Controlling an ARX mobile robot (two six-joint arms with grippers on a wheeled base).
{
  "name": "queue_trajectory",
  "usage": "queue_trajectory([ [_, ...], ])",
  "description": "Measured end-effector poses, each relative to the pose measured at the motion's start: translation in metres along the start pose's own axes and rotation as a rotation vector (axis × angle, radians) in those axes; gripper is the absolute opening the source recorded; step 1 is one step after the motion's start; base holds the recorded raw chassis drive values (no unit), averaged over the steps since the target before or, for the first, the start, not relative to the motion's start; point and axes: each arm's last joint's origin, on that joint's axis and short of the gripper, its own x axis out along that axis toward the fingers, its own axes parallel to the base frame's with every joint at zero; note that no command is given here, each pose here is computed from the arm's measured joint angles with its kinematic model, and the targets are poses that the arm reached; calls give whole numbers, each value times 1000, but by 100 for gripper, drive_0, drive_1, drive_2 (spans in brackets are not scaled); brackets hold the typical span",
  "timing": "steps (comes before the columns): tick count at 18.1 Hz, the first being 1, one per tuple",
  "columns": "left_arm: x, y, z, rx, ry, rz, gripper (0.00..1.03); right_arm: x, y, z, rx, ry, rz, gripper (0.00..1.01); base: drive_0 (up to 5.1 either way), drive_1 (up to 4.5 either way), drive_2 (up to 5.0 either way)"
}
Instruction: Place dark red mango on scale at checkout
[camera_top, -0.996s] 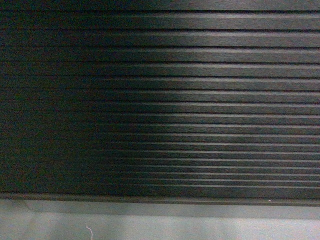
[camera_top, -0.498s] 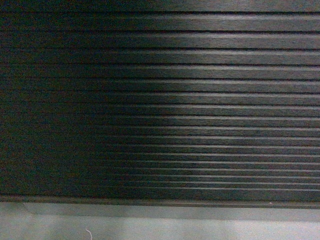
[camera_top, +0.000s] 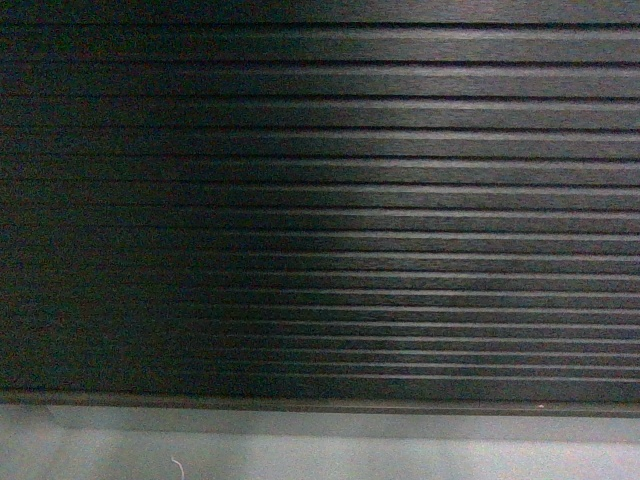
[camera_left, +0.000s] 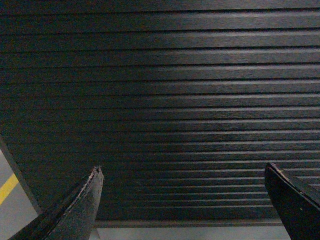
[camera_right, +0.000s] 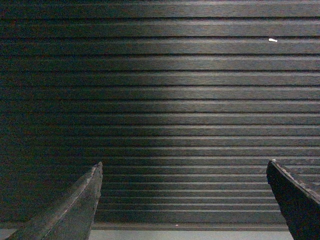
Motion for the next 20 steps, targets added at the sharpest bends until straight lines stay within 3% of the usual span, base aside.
queue_trajectory([
  [20,0,0,0,0,0,0,98,0,0,0,0,0,0,98,0,0,0],
])
